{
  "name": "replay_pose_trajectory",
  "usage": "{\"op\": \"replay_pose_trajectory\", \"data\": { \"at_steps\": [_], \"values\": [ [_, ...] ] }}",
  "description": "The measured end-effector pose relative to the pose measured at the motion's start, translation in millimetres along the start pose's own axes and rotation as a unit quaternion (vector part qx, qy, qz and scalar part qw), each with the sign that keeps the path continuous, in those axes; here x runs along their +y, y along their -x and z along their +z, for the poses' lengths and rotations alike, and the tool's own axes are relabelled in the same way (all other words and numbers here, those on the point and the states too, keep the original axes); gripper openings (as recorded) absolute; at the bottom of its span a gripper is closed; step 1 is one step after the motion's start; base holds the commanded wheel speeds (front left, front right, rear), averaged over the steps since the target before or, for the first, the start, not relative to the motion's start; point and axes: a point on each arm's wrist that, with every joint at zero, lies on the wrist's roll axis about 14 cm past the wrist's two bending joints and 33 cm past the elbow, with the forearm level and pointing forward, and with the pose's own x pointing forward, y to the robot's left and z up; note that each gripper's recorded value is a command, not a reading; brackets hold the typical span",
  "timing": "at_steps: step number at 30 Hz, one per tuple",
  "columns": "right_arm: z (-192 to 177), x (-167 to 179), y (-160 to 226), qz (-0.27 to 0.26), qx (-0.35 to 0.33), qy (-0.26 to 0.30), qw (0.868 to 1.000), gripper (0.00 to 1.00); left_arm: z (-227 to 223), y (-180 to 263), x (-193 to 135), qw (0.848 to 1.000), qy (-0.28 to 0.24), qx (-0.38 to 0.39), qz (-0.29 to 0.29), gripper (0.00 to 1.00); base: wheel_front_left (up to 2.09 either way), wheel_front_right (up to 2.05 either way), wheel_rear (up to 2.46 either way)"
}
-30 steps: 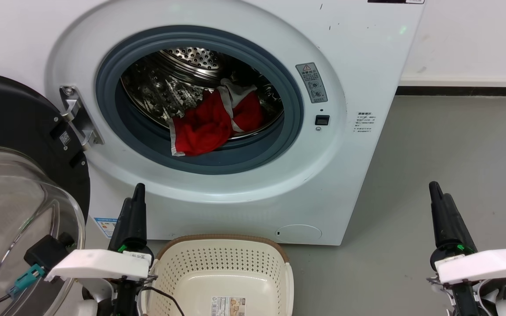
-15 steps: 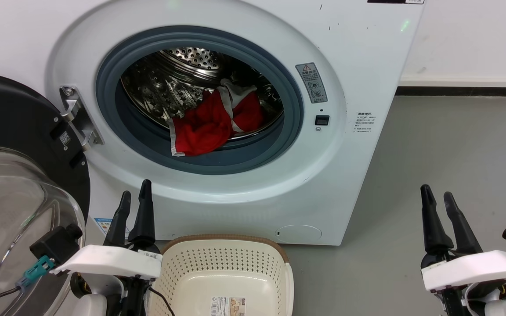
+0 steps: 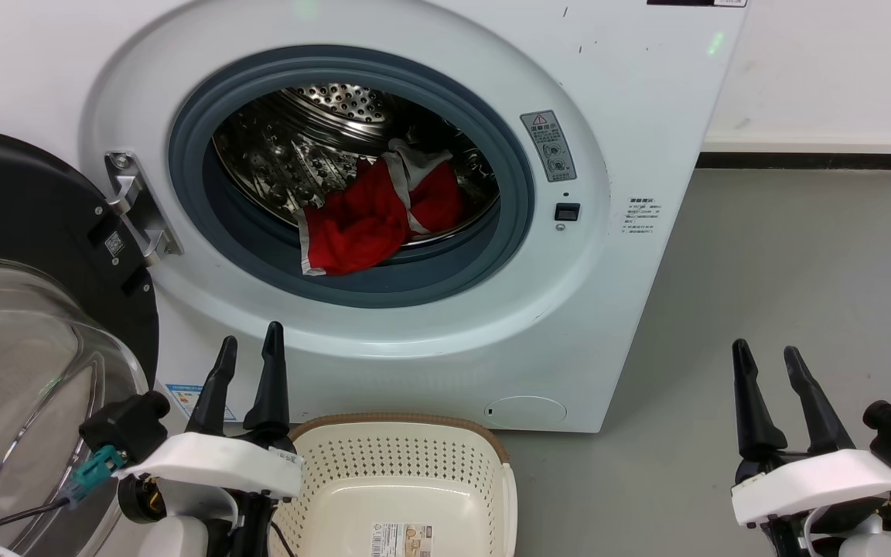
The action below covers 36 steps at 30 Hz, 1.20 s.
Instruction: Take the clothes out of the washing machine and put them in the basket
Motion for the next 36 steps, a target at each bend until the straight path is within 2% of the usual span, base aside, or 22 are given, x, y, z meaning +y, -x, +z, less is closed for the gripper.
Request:
{"op": "replay_pose_trajectory", "data": {
  "at_steps": [16, 36],
  "values": [
    [-5, 3, 1, 0.013, 0.009, 0.088, 0.996, 1.00, -2, -2, -5, 0.996, -0.085, -0.001, -0.016, 1.00, 0.00, 0.00, 0.00],
    [-17, 3, 1, 0.024, 0.038, 0.180, 0.983, 1.00, -12, -3, -4, 0.983, -0.181, 0.009, -0.028, 1.00, 0.00, 0.00, 0.00]
  ]
}}
